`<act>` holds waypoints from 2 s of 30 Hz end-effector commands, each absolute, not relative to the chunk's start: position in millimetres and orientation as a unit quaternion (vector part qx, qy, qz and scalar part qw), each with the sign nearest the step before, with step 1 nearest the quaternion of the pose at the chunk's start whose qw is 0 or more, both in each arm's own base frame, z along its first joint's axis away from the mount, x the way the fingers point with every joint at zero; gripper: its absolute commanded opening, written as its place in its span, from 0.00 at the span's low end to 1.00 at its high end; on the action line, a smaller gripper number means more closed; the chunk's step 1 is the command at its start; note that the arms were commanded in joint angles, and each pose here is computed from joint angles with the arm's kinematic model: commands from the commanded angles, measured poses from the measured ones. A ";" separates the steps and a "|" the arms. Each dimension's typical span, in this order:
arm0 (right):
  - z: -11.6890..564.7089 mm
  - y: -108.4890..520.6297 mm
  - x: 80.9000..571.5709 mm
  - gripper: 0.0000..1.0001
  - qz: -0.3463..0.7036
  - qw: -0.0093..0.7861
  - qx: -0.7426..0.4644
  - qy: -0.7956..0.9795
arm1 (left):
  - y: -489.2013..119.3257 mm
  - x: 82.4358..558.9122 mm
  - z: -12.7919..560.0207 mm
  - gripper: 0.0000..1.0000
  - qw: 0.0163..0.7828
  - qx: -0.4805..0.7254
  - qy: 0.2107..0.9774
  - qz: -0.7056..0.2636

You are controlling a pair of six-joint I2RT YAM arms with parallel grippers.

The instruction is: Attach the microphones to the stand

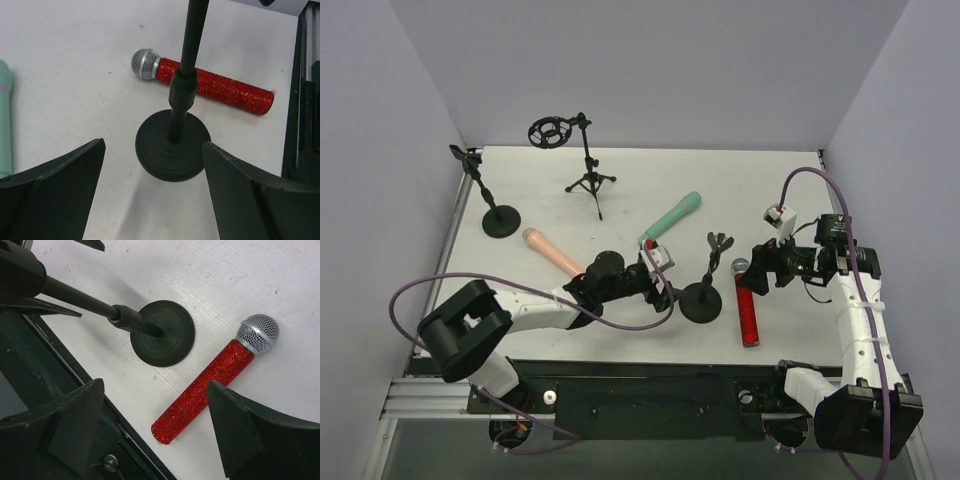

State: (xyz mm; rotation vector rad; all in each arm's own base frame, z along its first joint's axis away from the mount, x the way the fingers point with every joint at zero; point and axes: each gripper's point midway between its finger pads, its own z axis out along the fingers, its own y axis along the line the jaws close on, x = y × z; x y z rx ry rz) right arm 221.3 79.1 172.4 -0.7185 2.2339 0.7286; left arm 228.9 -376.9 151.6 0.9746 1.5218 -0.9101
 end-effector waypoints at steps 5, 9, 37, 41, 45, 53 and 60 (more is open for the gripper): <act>172.9 68.9 221.3 0.80 0.295 0.372 -0.177 0.862 | -436.2 225.2 222.2 0.83 0.599 0.453 0.468 -0.466; 170.7 67.3 221.0 0.80 0.296 0.370 -0.172 0.863 | -446.8 213.0 227.6 0.80 0.592 0.454 0.437 -0.502; 163.4 65.4 222.3 0.80 0.299 0.358 -0.168 0.868 | -371.6 272.8 255.9 0.00 0.709 0.190 0.595 -0.328; 162.0 65.0 223.1 0.80 0.300 0.354 -0.166 0.870 | -324.8 289.3 244.3 0.00 0.730 0.041 0.643 -0.230; 159.7 65.0 222.8 0.80 0.300 0.351 -0.166 0.871 | -296.9 302.6 232.5 0.00 0.736 -0.057 0.653 -0.169; 157.8 64.0 222.7 0.80 0.299 0.348 -0.164 0.873 | -301.8 302.5 221.4 0.00 0.762 -0.076 0.637 -0.083; 155.0 61.7 223.3 0.80 0.291 0.346 -0.165 0.876 | -312.4 295.4 210.3 0.19 0.753 -0.059 0.648 -0.096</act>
